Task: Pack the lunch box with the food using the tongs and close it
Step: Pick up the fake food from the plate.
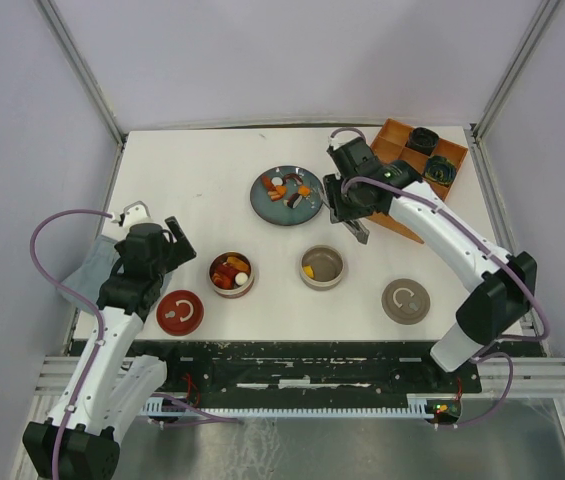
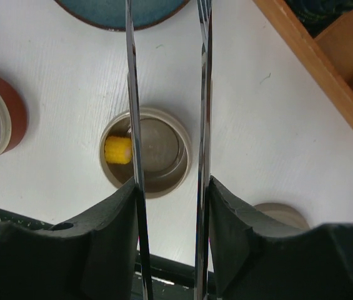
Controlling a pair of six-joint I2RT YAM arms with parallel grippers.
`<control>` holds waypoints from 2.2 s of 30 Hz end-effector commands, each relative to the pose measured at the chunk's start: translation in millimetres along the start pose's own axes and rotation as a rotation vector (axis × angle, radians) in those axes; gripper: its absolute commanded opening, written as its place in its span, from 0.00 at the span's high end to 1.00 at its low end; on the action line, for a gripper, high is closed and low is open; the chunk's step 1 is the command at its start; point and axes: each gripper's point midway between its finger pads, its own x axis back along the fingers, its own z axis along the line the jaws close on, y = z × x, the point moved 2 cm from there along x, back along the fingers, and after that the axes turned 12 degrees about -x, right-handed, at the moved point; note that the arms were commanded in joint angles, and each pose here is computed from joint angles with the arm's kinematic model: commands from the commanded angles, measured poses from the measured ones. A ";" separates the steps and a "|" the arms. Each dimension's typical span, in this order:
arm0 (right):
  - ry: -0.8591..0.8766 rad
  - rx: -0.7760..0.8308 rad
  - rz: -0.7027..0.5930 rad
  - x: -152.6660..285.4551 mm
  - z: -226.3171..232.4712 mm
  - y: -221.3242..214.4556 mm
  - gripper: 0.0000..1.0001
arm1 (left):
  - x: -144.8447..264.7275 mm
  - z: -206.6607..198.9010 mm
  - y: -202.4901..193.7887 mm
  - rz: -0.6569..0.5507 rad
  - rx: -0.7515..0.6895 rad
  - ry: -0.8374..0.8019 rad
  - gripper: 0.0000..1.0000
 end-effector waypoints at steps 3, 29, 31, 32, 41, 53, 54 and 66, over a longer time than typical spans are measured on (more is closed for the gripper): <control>-0.014 0.081 -0.051 -17.0 15.7 37.0 0.49 | 2.2 -0.6 14.0 -0.062 0.013 -0.006 0.00; -0.134 0.213 -0.009 -144.8 34.1 82.4 0.49 | 2.0 -0.7 14.0 -0.061 0.013 -0.006 0.00; -0.149 0.225 -0.009 -148.8 32.3 83.8 0.50 | 2.0 -0.8 13.8 -0.061 0.013 -0.007 0.00; -0.152 0.230 -0.005 -150.3 31.4 83.7 0.50 | 2.2 -0.9 14.2 -0.063 0.013 -0.008 0.00; -0.140 0.240 0.015 -159.1 31.9 79.0 0.53 | 1.7 -1.2 13.9 -0.060 0.013 -0.009 0.00; -0.115 0.163 -0.054 -146.7 37.4 87.0 0.63 | 1.2 -1.5 13.6 -0.058 0.012 -0.009 0.00; -0.108 0.155 -0.064 -145.5 38.3 88.1 0.64 | 0.9 -1.4 13.1 -0.055 0.011 -0.008 0.00; -0.068 0.099 -0.099 -128.9 44.0 92.4 0.66 | 1.0 -1.3 13.4 -0.057 0.012 -0.008 0.00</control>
